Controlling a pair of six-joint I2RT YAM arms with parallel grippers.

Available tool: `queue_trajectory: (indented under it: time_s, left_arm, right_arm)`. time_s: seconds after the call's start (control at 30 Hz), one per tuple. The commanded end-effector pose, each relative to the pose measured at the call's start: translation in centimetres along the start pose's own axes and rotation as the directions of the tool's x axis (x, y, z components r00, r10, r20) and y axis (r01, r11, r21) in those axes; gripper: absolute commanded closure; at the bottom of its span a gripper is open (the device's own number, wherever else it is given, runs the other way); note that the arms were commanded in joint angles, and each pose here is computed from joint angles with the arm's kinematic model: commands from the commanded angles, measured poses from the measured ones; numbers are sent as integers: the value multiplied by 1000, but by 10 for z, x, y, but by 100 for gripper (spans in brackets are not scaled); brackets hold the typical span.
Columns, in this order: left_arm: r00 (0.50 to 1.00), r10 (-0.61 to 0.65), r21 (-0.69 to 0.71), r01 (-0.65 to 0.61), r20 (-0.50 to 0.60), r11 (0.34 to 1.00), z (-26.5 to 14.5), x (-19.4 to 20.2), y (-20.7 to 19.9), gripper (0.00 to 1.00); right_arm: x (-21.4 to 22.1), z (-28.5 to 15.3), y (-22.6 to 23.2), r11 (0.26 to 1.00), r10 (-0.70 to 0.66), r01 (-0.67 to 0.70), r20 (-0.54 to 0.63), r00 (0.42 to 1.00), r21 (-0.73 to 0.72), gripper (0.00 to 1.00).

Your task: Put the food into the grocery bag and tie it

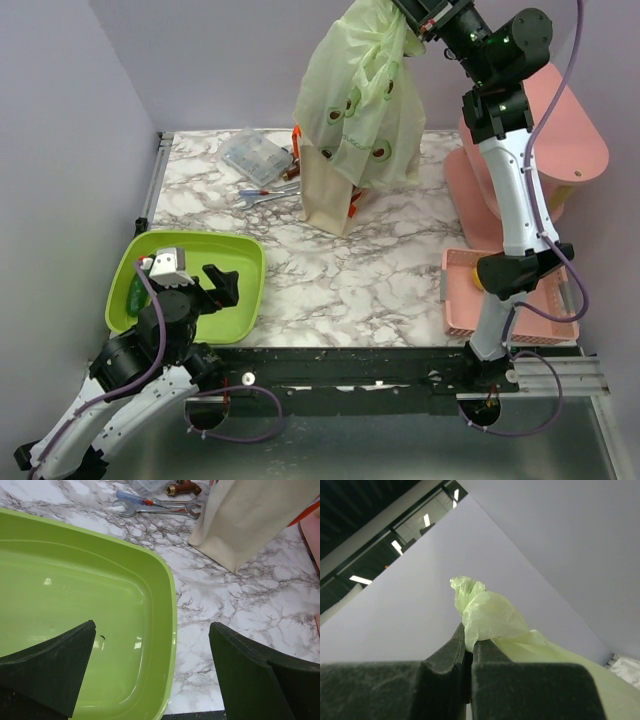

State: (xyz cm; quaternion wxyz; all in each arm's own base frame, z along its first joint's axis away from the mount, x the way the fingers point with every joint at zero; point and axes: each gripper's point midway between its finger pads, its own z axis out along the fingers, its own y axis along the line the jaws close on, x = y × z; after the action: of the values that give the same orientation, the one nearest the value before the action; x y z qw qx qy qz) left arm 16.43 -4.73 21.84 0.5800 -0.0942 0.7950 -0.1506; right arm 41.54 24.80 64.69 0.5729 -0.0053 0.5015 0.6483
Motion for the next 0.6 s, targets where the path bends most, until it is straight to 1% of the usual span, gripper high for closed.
queue_trajectory:
  time_s: [0.0,0.27,0.57]
  left_arm:
    - [1000,1,-23,-1,3,1000,0,-3,3,2]
    - [1000,12,-20,-12,-8,1000,1,-1,1,2]
    - [1000,16,-18,-17,-13,1000,2,0,0,2]
  right_arm:
    - [-42,4,42,986,-60,89,200,978,-139,99]
    - [-65,19,6,973,-134,193,372,918,-126,99]
    - [-68,29,-44,958,-204,272,462,863,-86,99]
